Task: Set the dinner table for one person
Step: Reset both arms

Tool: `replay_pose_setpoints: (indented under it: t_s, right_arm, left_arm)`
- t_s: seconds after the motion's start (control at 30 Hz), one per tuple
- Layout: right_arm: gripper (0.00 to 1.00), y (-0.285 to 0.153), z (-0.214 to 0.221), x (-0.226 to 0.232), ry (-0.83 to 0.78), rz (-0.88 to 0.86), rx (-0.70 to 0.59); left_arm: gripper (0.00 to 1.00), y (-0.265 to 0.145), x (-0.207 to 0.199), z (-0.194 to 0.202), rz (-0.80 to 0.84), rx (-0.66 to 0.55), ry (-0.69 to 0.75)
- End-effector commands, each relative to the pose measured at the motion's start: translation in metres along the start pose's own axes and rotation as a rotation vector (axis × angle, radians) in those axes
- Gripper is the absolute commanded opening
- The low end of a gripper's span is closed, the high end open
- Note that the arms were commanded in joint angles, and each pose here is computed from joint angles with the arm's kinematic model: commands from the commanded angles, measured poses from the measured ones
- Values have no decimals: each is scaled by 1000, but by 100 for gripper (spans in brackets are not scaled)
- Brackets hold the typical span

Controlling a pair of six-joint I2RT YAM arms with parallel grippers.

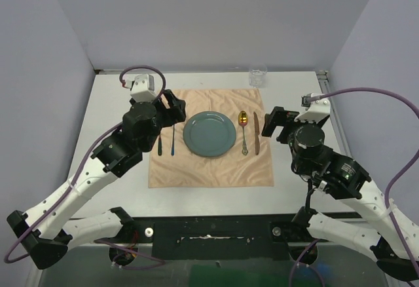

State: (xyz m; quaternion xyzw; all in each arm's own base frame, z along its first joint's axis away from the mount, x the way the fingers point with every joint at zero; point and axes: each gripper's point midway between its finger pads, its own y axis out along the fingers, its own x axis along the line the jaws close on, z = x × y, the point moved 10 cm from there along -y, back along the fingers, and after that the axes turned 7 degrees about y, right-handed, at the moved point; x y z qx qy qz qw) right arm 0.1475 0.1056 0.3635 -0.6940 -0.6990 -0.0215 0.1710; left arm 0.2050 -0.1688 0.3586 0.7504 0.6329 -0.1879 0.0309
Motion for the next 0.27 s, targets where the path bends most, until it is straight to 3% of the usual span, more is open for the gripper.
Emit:
replay_pose_setpoints:
  t_s: [0.0,0.23]
  right_arm:
    - [98,-2,-16,4,43,-10,-61]
    - [98,-1,-16,5,34,2,-58]
  left_arm:
    - [71,-4,-5,-8,28,-18,-23]
    - [70,-1,-6,-6,13,-5,-6]
